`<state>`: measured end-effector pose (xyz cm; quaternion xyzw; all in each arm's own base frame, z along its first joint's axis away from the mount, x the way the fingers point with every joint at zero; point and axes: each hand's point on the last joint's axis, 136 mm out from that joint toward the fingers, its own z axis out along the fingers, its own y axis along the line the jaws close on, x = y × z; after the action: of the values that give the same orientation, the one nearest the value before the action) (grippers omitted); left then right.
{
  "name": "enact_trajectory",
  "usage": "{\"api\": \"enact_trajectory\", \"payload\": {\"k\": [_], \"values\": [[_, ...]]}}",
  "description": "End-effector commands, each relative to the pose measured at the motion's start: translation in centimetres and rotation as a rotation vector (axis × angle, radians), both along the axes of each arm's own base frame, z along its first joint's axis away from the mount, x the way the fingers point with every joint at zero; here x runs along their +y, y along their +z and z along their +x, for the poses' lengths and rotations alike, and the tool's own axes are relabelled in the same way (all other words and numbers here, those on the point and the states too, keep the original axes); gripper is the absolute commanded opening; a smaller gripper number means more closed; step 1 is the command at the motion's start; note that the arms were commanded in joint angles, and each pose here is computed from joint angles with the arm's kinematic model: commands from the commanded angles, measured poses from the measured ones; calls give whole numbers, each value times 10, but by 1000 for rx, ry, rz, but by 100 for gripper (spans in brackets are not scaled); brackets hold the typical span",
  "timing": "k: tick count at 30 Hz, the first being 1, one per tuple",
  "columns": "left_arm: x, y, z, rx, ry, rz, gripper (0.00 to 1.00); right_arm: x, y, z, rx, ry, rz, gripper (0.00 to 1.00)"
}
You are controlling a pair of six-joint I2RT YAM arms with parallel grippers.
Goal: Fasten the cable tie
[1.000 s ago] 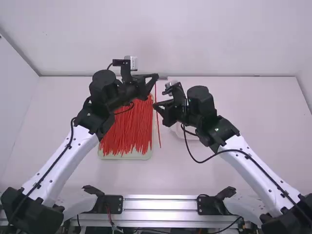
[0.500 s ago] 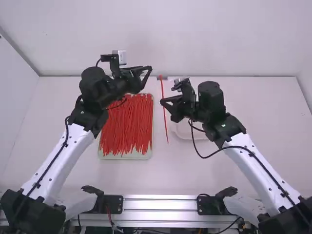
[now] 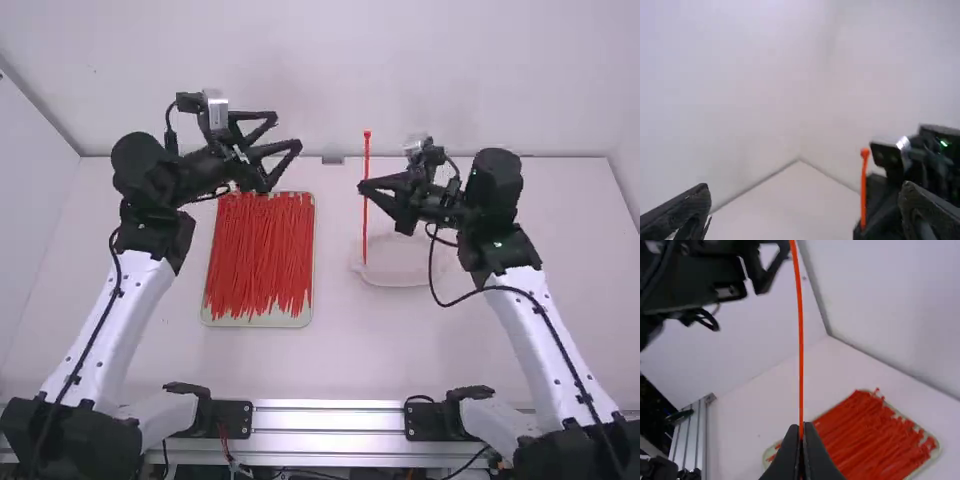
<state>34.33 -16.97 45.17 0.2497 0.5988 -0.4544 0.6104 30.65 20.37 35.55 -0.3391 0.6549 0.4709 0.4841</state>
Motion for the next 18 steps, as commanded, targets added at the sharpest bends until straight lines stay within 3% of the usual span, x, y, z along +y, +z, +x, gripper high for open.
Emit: {"api": "enact_trajectory", "payload": {"k": [1, 10, 18], "values": [[-15, 9, -29, -75, -168, 54, 99, 1, 15, -27, -52, 149, 34, 0], [-36, 23, -55, -144, -455, 99, 99, 0, 27, -46, -195, 271, 43, 0], [-66, 21, -63, -153, -612, 110, 99, 13, 31, -56, -239, 316, 46, 0]]}}
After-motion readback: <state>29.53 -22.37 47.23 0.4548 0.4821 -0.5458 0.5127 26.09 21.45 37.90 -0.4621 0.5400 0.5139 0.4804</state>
